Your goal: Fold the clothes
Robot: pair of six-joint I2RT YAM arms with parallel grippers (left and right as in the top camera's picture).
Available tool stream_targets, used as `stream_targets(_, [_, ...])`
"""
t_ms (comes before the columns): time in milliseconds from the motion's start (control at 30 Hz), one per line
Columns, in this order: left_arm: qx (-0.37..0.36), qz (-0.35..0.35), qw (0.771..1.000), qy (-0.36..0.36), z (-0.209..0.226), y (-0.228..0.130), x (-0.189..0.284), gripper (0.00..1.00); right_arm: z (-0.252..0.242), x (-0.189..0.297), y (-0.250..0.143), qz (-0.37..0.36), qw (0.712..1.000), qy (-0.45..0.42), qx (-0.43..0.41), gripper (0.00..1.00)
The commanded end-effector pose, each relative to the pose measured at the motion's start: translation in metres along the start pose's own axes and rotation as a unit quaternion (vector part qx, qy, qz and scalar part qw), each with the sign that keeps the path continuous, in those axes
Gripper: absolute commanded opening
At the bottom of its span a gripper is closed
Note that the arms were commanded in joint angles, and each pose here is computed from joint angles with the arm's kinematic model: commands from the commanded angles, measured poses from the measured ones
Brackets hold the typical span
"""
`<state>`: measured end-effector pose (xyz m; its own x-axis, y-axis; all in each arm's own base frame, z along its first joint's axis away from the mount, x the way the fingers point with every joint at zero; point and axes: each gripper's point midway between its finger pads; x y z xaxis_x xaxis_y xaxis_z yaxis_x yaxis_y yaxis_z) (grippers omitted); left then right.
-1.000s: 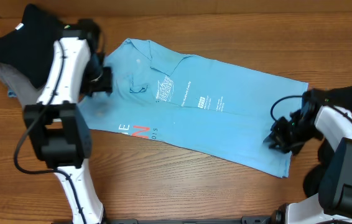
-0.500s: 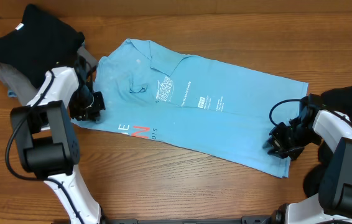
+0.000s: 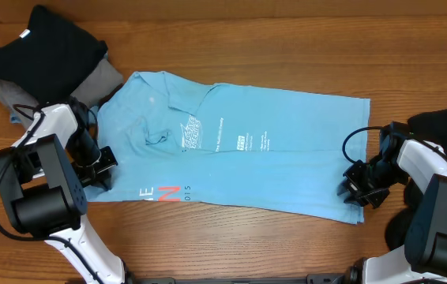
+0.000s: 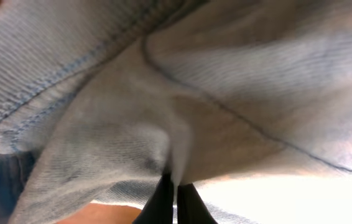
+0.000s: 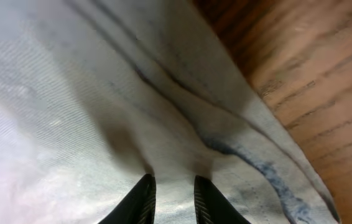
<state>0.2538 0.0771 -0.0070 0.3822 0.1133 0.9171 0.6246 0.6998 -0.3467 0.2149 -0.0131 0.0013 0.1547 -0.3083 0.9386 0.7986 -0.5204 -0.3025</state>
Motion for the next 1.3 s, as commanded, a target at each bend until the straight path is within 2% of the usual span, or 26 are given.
stream_targets(0, [-0.004,0.056,0.995,0.084,0.020,-0.021,-0.048,0.07,-0.019,0.003,0.001,-0.019,0.997,-0.051,-0.053,0.24])
stream_targets(100, [-0.017,0.039,0.996,0.080,0.014,-0.023,-0.038,0.17,-0.040,0.001,0.003,-0.037,0.990,-0.103,-0.094,0.24])
stream_targets(133, [-0.024,0.019,0.997,0.073,0.009,-0.023,-0.028,0.31,-0.049,-0.001,0.003,-0.045,0.985,-0.121,-0.111,0.24])
stream_targets(200, [-0.029,-0.004,0.998,0.062,0.004,-0.023,-0.012,0.40,-0.061,-0.002,0.002,-0.050,0.980,-0.137,-0.135,0.24])
stream_targets(367, [-0.045,-0.065,0.997,0.023,-0.003,-0.021,0.034,0.50,-0.079,0.007,0.006,-0.052,0.974,-0.138,-0.170,0.18])
stream_targets(433, [-0.060,-0.086,0.994,-0.014,-0.014,-0.023,0.052,0.53,-0.075,0.018,0.015,-0.058,0.980,-0.121,-0.149,0.18])
stream_targets(467, [-0.092,-0.106,0.988,-0.060,-0.034,-0.025,0.066,0.56,-0.060,0.032,0.025,-0.070,0.988,-0.086,-0.102,0.18])
stream_targets(533, [-0.128,-0.129,0.979,-0.091,-0.052,-0.026,0.078,0.58,-0.043,0.051,0.032,-0.085,0.993,-0.053,-0.065,0.20])
stream_targets(567, [-0.151,-0.140,0.973,-0.103,-0.063,-0.027,0.083,0.59,-0.033,0.062,0.035,-0.094,0.994,-0.033,-0.045,0.24])
stream_targets(700, [-0.256,-0.178,0.940,-0.140,-0.106,-0.037,0.099,0.65,0.006,0.112,0.038,-0.136,0.990,0.040,0.028,0.36])
stream_targets(833, [-0.335,-0.237,0.899,-0.156,-0.148,-0.044,0.118,0.72,0.019,0.148,0.036,-0.177,0.981,0.059,0.056,0.43])
stream_targets(1000, [-0.368,-0.312,0.855,-0.192,-0.190,-0.040,0.148,0.71,0.032,0.163,0.034,-0.202,0.973,0.092,0.070,0.47])
stream_targets(1100, [-0.354,-0.330,0.850,-0.209,-0.203,-0.027,0.152,0.67,0.036,0.164,0.035,-0.203,0.971,0.102,0.078,0.47])
stream_targets(1267, [-0.319,-0.327,0.860,-0.227,-0.221,0.000,0.147,0.60,0.037,0.165,0.037,-0.208,0.969,0.103,0.081,0.47])
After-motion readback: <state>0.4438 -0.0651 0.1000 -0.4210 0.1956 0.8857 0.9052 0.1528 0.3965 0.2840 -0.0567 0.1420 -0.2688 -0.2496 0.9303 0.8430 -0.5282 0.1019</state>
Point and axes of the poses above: each gripper's point midway between its finger pads, its own x axis back along the fingers, its own z axis along the line the jaws close on, y = z × x, and after that the axes turned 15 degrees about x, right-handed
